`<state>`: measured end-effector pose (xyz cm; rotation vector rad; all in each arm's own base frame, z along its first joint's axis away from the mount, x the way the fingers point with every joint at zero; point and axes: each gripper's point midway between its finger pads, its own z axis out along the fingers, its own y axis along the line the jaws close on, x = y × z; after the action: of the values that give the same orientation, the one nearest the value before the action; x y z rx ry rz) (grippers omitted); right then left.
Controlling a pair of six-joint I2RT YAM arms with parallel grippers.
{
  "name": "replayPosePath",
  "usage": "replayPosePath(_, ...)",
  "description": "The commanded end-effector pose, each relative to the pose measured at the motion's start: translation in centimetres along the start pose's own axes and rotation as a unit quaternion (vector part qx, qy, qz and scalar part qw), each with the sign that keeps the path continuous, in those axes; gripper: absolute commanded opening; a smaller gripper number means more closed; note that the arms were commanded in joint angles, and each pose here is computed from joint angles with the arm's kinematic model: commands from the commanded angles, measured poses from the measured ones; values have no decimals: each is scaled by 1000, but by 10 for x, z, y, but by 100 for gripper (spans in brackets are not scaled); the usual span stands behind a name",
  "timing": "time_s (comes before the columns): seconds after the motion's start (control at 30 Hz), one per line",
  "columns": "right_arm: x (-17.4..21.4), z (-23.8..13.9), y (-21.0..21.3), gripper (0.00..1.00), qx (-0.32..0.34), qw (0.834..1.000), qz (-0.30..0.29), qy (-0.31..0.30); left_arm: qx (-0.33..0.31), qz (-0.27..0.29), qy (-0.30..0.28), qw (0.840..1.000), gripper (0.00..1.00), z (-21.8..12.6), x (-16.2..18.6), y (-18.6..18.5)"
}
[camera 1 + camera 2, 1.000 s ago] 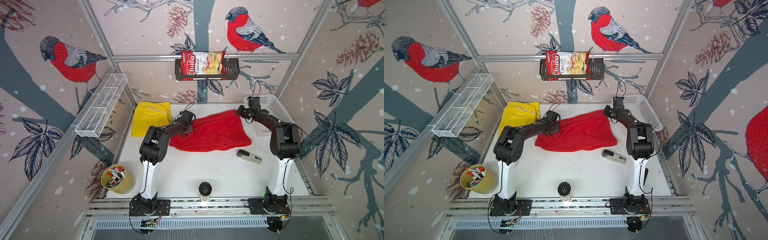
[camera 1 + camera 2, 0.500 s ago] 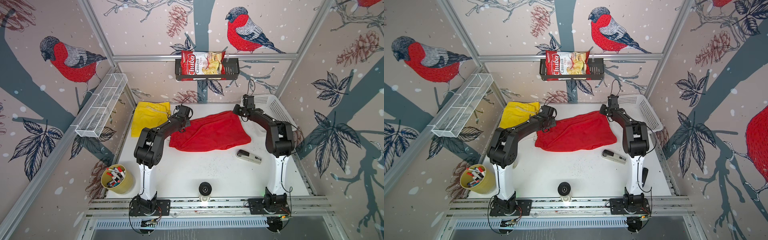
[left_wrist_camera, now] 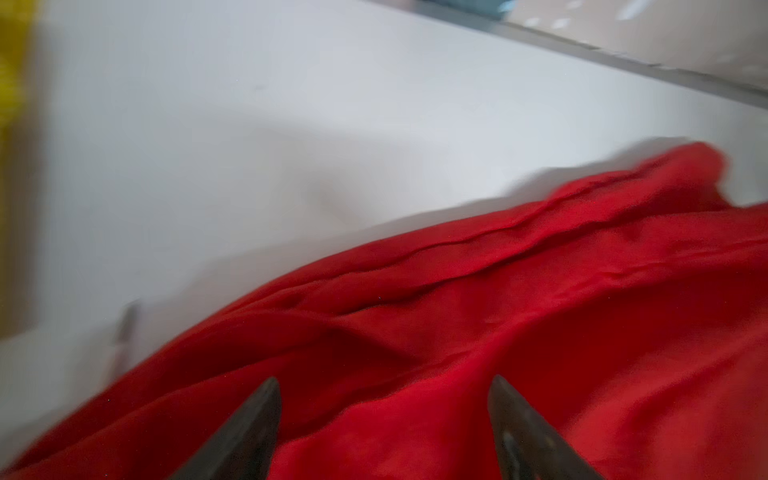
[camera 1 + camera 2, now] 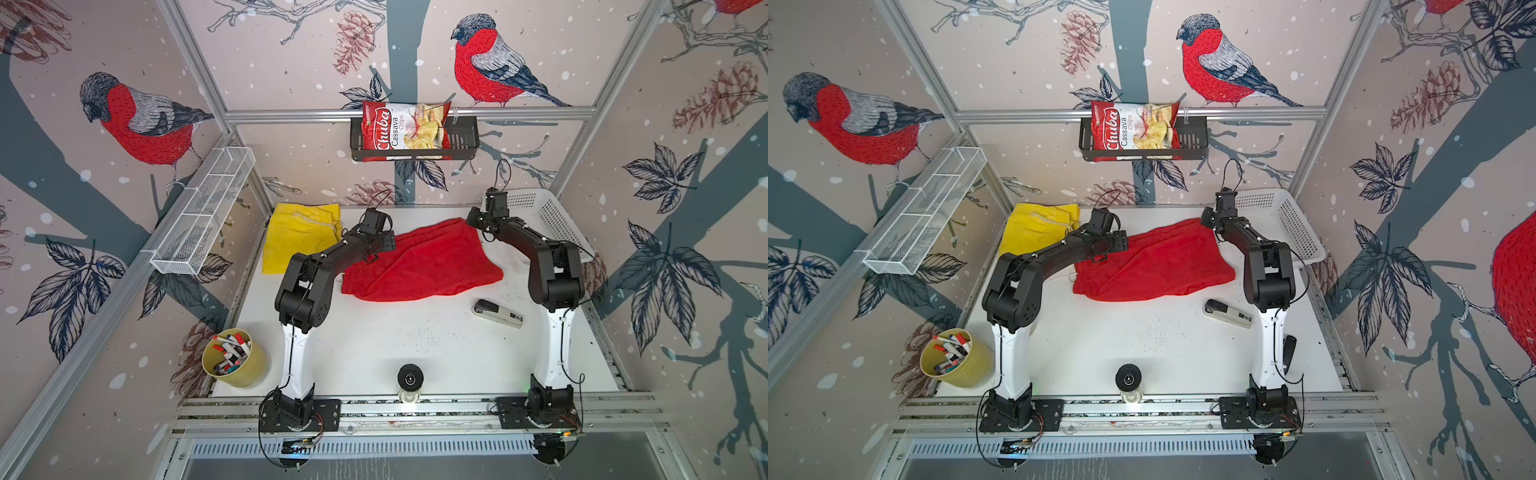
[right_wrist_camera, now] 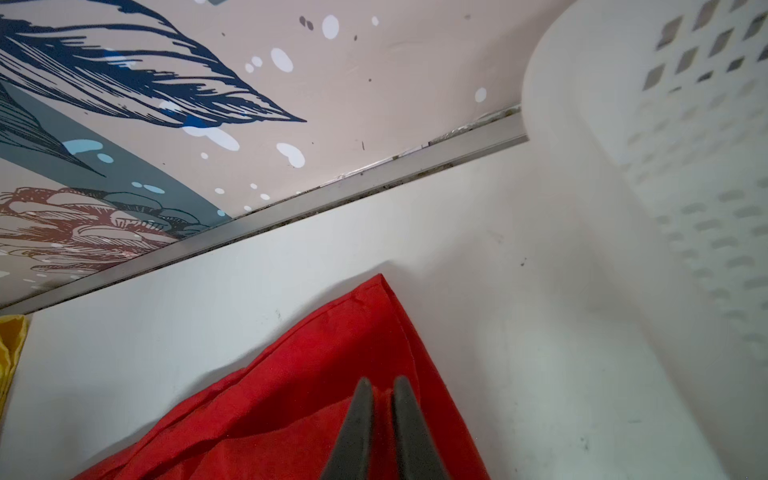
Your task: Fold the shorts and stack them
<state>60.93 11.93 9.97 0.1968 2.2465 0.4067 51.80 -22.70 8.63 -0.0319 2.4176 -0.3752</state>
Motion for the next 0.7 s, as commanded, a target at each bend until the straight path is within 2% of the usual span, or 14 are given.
replayPosePath(0.0,-1,3,2,14,-6,1000,-1,-3,37,50,-10,998,80,7,-7,-25)
replayPosePath(0.07,0,4,3,13,-7,1000,0,-1,39,70,-7,997,80,15,-6,-33)
replayPosePath(0.27,3,7,2,13,-11,1000,2,3,-10,111,23,994,79,50,2,-30)
replayPosePath(0.5,6,14,-5,13,-7,1000,12,10,5,132,46,990,76,66,16,-33)
replayPosePath(0.6,5,15,-7,13,-6,1000,14,9,11,137,52,989,69,70,23,-33)
replayPosePath(0.67,5,17,-7,13,-5,1000,14,10,15,139,56,989,57,71,26,-34)
